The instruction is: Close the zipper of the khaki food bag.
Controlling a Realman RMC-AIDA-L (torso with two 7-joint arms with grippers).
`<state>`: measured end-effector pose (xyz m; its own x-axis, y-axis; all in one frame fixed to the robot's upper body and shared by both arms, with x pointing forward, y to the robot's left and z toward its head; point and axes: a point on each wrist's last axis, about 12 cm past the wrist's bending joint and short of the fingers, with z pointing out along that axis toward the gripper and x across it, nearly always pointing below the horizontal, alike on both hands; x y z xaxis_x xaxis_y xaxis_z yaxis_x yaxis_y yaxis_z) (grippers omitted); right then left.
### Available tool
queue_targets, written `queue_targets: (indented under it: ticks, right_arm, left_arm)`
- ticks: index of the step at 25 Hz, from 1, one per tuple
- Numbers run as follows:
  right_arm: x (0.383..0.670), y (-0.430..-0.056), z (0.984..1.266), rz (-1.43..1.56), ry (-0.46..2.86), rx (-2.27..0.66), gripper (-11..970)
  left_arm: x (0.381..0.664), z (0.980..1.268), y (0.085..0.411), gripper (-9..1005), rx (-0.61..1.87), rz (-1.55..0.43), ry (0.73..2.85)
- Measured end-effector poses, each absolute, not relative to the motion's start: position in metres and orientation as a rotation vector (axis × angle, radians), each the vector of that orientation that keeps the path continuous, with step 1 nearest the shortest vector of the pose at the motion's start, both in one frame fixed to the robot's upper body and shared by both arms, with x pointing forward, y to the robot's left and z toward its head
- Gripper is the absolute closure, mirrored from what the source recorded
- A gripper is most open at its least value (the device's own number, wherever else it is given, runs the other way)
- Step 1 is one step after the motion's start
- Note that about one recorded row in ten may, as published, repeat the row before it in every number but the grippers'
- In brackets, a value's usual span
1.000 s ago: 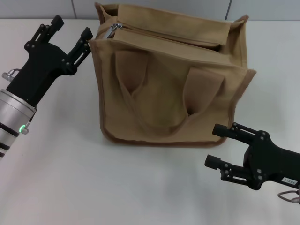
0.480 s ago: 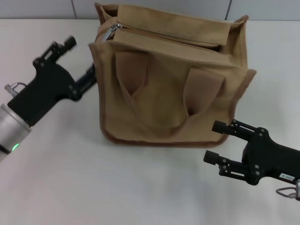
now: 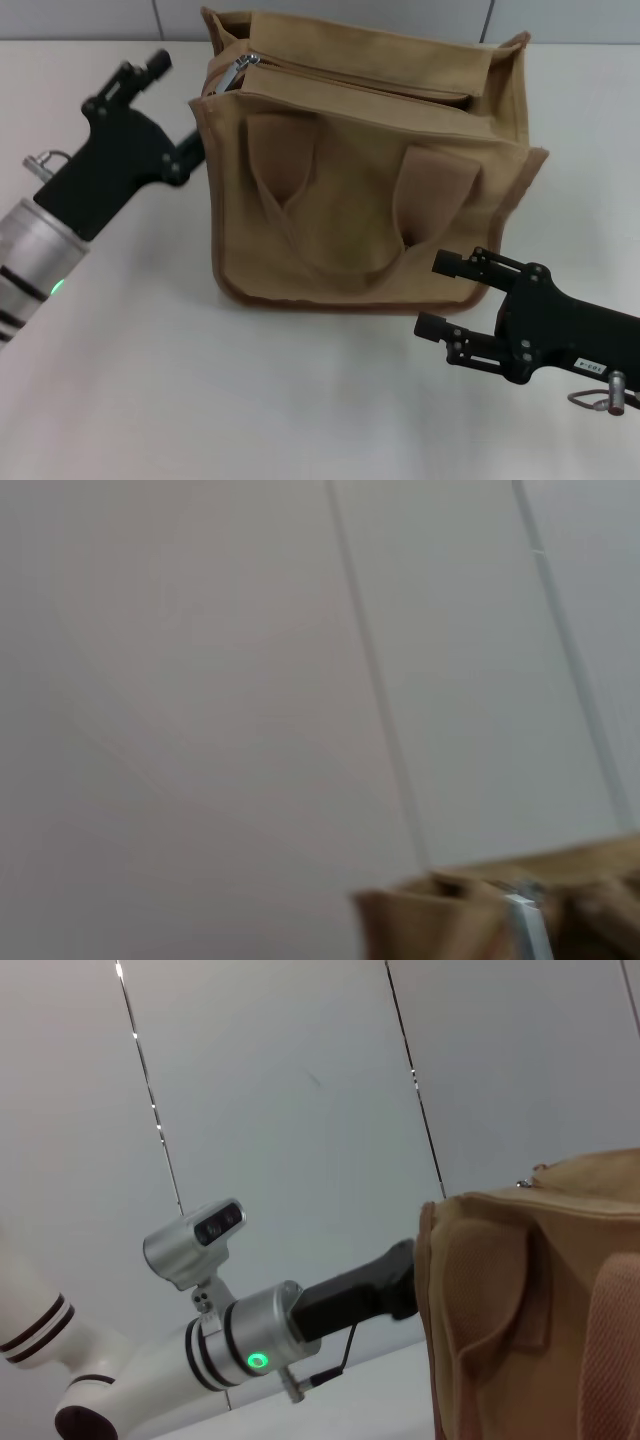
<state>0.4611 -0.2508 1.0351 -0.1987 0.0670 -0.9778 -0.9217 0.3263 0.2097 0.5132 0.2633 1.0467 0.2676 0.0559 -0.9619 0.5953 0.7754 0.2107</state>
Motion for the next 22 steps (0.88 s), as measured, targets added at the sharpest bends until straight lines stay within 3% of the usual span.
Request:
queue_targets:
  ticks: [6, 22]
  right_arm:
    - [0.459, -0.249, 1.033, 1.122, 1.483, -0.812, 198]
    - [0.462, -0.25, 1.035, 1.108, 1.473, -0.791, 198]
  left_arm:
    - [0.526, 1.05, 0.253, 257, 0.505, -0.291, 1.251]
    - [0.517, 1.051, 0.249, 259, 0.462, -0.337, 1.216]
